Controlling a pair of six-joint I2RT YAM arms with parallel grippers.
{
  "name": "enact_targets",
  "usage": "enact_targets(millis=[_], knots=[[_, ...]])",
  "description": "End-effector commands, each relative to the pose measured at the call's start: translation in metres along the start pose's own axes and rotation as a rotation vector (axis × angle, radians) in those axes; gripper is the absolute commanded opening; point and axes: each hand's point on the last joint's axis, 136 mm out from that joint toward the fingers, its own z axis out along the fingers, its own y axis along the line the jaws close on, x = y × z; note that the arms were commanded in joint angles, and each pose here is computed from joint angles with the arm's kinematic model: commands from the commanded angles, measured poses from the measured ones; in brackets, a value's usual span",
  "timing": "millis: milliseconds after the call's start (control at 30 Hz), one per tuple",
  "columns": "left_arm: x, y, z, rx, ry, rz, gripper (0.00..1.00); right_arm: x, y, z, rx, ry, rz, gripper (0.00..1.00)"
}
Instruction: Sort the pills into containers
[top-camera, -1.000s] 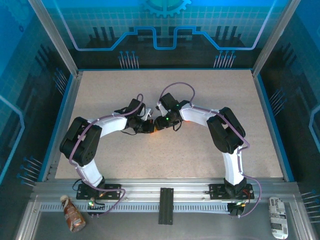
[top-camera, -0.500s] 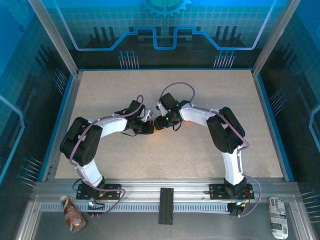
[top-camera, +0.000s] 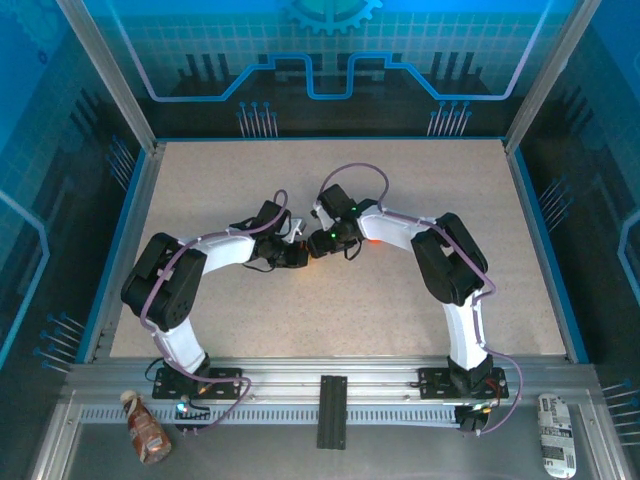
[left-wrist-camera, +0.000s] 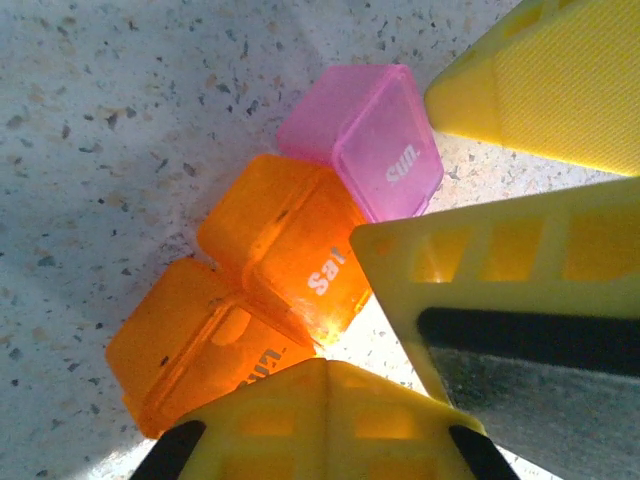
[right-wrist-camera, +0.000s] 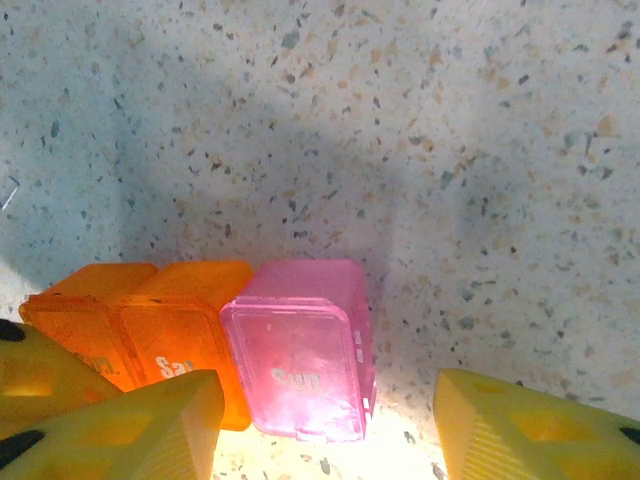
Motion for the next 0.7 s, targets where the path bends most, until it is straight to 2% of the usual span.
enact_targets(millis=[0, 133, 433, 667], knots=[[-0.008, 0.000, -0.008, -0.028, -0.003, 0.010, 0.03, 0.029, -0.026, 0.021, 0.081, 0.126, 0.045, 0.59], [-0.022, -0.001, -0.017, -0.016, -0.036, 0.003, 0.05, 0.024, -0.027, 0.021, 0.076, 0.126, 0.048, 0.59], [-0.051, -0.011, -0.049, 0.019, -0.137, 0.002, 0.20, 0.011, -0.022, 0.014, 0.052, 0.106, 0.046, 0.59], [-0.074, -0.026, -0.083, 0.036, -0.247, 0.042, 0.28, -0.018, -0.009, -0.009, -0.002, 0.052, 0.039, 0.60]])
